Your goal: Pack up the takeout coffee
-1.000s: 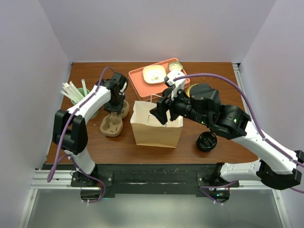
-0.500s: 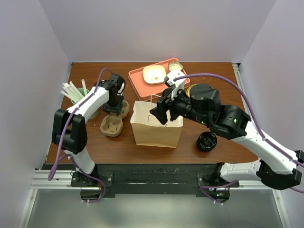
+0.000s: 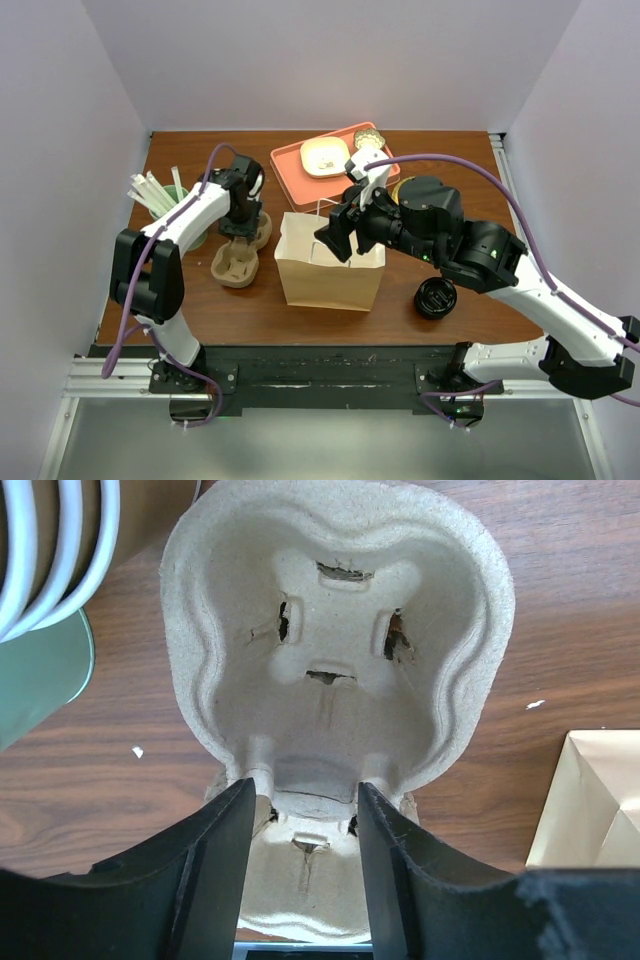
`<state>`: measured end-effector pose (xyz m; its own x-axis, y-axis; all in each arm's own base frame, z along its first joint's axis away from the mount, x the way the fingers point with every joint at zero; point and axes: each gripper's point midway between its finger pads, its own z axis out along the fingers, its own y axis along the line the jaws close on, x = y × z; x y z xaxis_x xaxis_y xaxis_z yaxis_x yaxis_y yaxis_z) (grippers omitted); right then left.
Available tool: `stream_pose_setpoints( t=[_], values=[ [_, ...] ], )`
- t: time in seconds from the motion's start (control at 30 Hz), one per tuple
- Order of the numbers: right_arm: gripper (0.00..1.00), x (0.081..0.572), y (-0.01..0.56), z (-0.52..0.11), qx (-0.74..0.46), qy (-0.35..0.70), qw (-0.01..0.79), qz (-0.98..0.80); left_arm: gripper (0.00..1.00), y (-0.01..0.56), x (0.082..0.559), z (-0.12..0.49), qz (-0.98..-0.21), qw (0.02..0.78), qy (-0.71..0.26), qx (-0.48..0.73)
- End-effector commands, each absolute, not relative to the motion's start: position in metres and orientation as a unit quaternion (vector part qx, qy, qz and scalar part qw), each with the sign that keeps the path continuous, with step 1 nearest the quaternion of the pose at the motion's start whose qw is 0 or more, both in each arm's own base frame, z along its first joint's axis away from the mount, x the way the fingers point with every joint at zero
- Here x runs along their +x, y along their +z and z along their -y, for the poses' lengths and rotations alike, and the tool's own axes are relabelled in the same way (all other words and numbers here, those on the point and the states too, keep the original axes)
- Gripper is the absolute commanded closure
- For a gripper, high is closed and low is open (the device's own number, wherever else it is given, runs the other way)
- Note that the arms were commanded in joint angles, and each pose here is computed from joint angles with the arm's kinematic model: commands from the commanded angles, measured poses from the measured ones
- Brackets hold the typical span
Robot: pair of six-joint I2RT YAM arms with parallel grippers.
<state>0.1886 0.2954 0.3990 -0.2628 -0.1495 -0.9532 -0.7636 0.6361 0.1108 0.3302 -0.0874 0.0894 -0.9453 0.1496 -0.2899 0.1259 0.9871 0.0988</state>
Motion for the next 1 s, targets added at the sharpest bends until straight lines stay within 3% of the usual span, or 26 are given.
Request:
stream_pose_setpoints(
  t=[0.0,0.47,0.7,0.97],
  values=[
    [0.29,0.1914,0.4203,-0.2999,-0.299,0.309,0.545,-0.719,0.52,0.0841,0.3344,0.0875,-0.985,0.155,0.034,0.066],
    [0.29,0.1915,0.4185,-0.2994,-0.303,0.306,0.545,-0.719,0.55,0.0806,0.3326,0.0837,-0.986,0.15,0.045,0.064],
    [0.28,0.1912,0.4198,-0.2982,-0.305,0.304,0.548,-0.717,0.51,0.08,0.3314,0.0803,-0.985,0.148,0.053,0.065],
    [0.28,0.1917,0.4203,-0.2996,-0.306,0.305,0.548,-0.717,0.58,0.077,0.3303,0.0817,-0.986,0.149,0.037,0.058]
  ],
)
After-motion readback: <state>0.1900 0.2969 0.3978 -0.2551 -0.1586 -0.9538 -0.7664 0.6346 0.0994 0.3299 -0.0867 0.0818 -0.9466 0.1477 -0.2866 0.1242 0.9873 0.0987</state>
